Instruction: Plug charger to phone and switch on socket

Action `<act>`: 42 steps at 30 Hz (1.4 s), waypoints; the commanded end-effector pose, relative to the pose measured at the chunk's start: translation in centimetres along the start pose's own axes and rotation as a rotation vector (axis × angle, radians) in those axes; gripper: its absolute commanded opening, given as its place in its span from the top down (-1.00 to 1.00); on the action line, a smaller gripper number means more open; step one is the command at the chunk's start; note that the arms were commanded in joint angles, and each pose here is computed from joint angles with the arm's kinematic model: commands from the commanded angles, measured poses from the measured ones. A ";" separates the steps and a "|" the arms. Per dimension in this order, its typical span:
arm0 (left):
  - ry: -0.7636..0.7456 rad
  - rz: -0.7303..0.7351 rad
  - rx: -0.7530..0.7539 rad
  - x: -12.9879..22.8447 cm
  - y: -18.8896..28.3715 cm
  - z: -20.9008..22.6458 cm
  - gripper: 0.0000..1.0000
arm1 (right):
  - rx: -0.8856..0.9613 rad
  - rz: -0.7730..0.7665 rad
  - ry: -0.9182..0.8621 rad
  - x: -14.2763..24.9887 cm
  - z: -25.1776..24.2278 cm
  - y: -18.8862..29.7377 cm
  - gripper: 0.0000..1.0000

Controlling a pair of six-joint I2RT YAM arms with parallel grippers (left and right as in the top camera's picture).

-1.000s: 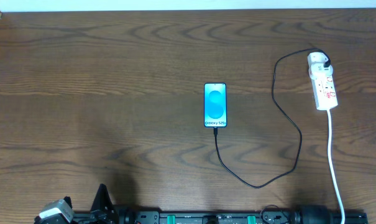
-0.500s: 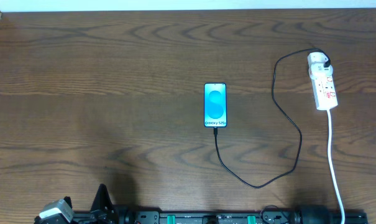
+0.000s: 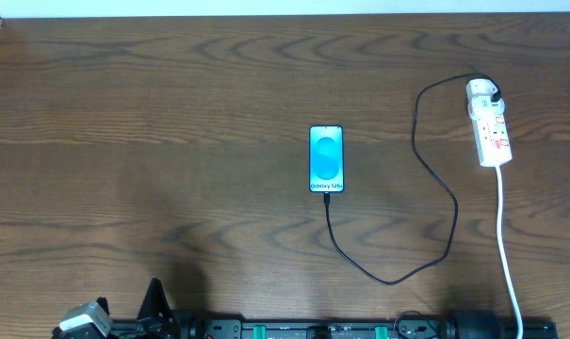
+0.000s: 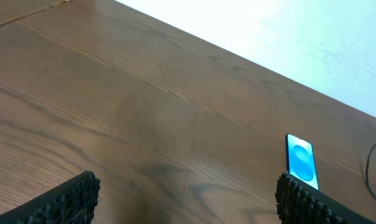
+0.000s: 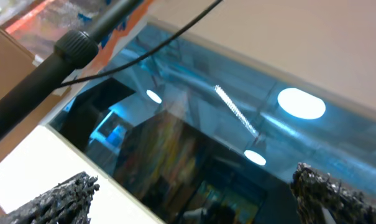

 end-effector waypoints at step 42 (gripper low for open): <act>0.015 -0.015 -0.005 0.0 0.2 0.1 -0.81 | -0.061 0.368 -0.190 21.8 11.7 -2.7 -0.99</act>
Point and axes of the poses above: each gripper's point midway between its finger pads, its own y axis back along the fingers, its own z axis along the line the jaws close on, x = y × z, the point moved 10 cm from there along y, back along the fingers, and after that the axes turned 15 degrees about y, right-handed, at the moved point
